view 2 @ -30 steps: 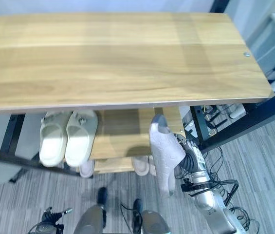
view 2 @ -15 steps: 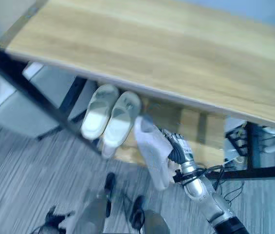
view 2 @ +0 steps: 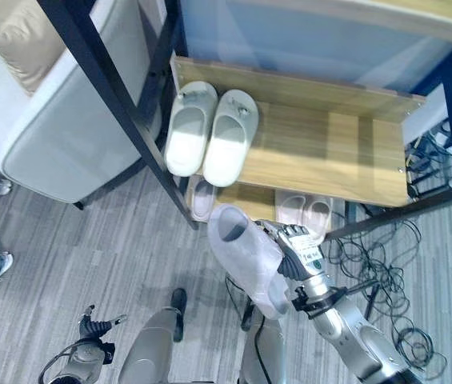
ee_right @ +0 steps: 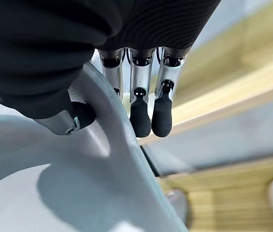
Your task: Arrange the slippers neatly on the shoe rack.
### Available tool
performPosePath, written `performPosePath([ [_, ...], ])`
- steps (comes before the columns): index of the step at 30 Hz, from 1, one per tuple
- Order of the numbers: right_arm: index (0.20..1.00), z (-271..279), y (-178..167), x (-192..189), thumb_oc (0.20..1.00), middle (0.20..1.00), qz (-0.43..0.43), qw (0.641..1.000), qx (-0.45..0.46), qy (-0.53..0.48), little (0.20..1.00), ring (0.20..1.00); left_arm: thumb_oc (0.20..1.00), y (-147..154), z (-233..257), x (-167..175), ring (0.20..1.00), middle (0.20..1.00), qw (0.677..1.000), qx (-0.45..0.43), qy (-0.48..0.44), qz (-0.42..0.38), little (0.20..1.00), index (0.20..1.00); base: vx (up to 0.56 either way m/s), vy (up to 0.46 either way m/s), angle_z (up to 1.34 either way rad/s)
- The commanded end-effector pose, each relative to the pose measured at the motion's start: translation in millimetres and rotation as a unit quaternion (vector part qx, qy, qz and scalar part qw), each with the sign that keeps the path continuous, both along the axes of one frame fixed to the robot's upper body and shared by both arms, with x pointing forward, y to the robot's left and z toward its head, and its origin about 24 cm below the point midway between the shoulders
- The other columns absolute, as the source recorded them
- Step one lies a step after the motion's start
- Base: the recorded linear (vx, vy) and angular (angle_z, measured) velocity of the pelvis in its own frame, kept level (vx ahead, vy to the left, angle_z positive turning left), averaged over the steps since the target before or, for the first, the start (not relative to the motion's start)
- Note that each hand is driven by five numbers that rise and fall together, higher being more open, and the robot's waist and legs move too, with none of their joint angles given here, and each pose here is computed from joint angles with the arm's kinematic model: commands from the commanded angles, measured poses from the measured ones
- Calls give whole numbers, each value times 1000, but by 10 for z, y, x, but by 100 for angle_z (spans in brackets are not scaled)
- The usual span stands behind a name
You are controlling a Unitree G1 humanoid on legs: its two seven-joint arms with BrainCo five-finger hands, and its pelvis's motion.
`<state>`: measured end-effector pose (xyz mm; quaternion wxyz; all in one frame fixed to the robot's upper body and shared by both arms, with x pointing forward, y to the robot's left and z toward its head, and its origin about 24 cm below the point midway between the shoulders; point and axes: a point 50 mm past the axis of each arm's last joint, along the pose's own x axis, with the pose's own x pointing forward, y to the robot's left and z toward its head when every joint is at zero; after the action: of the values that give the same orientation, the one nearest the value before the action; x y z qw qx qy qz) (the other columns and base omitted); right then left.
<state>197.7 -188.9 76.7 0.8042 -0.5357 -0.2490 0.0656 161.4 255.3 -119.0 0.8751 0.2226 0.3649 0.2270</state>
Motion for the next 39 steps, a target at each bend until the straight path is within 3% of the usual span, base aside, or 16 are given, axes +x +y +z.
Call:
performPosePath([
  [1, 200, 229, 86, -18, 200, 200, 28, 996, 22, -76, 200, 200, 1000, 94, 19, -118, 1000, 1000, 999, 29, -13, 10, 1000, 1000, -45, -19, -36],
  [5, 200, -53, -60, -26, 200, 200, -9, 999, 47, -2, 200, 200, 1000, 86, 50, -149, 1000, 1000, 999, 19, -40, 28, 1000, 1000, -68, -59, -14],
  [10, 200, 247, -249, 443, 200, 200, -70, 988, 121, -59, 200, 200, 1000, 49, 227, 56, 1000, 1000, 991, 0, -121, 51, 1000, 1000, -69, -94, 12],
  [12, 200, 454, -315, 655, 200, 200, -96, 979, 145, -108, 200, 200, 1000, 49, 307, 158, 1000, 1000, 982, -33, -163, 85, 1000, 1000, -67, -103, 21],
  [13, 200, 563, -306, 830, 200, 200, -97, 976, 156, -117, 200, 200, 1000, 223, 145, 31, 1000, 1000, 980, -69, -113, 148, 1000, 1000, 31, -53, 19],
  [15, 200, 749, -169, 838, 200, 200, -66, 970, 177, -155, 200, 200, 1000, 51, 331, 470, 1000, 1000, 974, -69, -166, 137, 1000, 1000, 68, -27, 16],
  [16, 200, 840, -153, 1034, 200, 200, -77, 963, 202, -161, 200, 200, 1000, -27, 410, 630, 1000, 1000, 969, -83, -191, 135, 1000, 1000, 91, -20, -10],
  [18, 200, 1214, -79, 1344, 200, 200, -78, 945, 256, -187, 200, 200, 1000, 15, 457, 672, 1000, 1000, 955, -111, -215, 171, 1000, 1000, 179, -30, -17],
  [21, 200, 1598, -106, 1474, 200, 200, -79, 929, 286, -223, 200, 200, 1000, 107, 463, 621, 1000, 1000, 944, -124, -229, 203, 1000, 1000, 138, 3, 14],
  [22, 200, 1988, -99, 1566, 200, 200, -70, 928, 273, -245, 200, 200, 1000, 184, 433, 540, 1000, 1000, 947, -118, -218, 205, 1000, 1000, 178, 39, 20],
  [23, 200, 2101, -72, 1597, 200, 200, -68, 938, 236, -245, 200, 200, 1000, 264, 433, 498, 1000, 1000, 946, -113, -216, 215, 1000, 1000, 179, 52, 13],
  [29, 200, 2577, -366, 1795, 200, 200, -140, 936, 217, -238, 200, 200, 1000, 564, 414, 277, 1000, 1000, 935, -104, -215, 263, 1000, 1000, 79, 23, 7],
  [35, 200, 2685, -513, 1928, 200, 200, -207, 936, 191, -210, 200, 200, 1000, 713, 310, -40, 1000, 1000, 936, -95, -187, 284, 1000, 1000, 20, 13, -6],
  [39, 200, 2769, -481, 1969, 200, 200, -217, 938, 184, -199, 200, 200, 1000, 776, 322, -76, 1000, 1000, 935, -93, -188, 285, 1000, 1000, 16, -10, -5],
])
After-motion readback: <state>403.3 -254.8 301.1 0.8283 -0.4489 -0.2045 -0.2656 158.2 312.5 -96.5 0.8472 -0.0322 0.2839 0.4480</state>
